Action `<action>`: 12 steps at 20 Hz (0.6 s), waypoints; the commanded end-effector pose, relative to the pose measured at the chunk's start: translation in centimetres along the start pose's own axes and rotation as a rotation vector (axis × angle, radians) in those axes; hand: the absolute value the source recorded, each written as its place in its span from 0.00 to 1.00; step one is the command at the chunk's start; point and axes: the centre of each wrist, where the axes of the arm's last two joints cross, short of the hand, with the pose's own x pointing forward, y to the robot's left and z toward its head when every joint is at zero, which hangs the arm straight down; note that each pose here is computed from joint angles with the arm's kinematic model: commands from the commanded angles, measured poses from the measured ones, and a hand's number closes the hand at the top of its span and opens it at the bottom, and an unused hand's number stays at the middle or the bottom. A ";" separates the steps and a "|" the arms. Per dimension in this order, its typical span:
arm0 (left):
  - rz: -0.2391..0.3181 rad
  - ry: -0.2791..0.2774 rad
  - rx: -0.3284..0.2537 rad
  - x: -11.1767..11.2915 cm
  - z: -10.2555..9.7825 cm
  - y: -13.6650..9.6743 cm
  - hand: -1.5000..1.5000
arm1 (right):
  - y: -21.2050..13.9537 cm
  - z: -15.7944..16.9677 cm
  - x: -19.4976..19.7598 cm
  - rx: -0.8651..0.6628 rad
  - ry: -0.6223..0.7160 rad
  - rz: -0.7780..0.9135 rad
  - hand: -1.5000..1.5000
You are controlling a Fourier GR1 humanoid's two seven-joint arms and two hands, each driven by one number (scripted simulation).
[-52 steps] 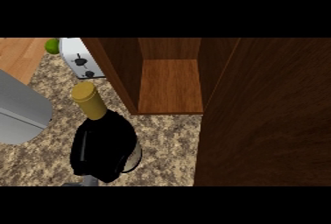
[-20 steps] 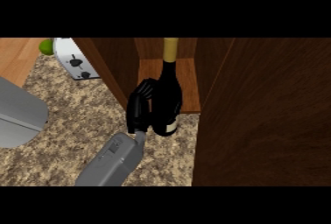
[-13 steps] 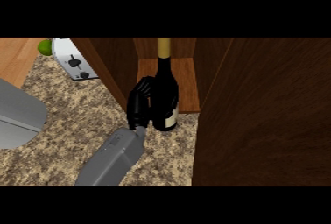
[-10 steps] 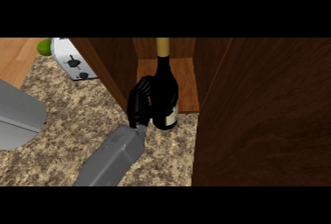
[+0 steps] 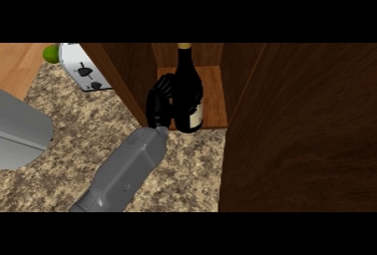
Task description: Pick up the wine, place it into the cabinet and close the cabinet
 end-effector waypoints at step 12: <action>-0.097 -0.061 0.065 4.1 -5.0 -1.1 1.00 | 0.9 1.8 2.8 0.034 -0.061 -0.044 0.00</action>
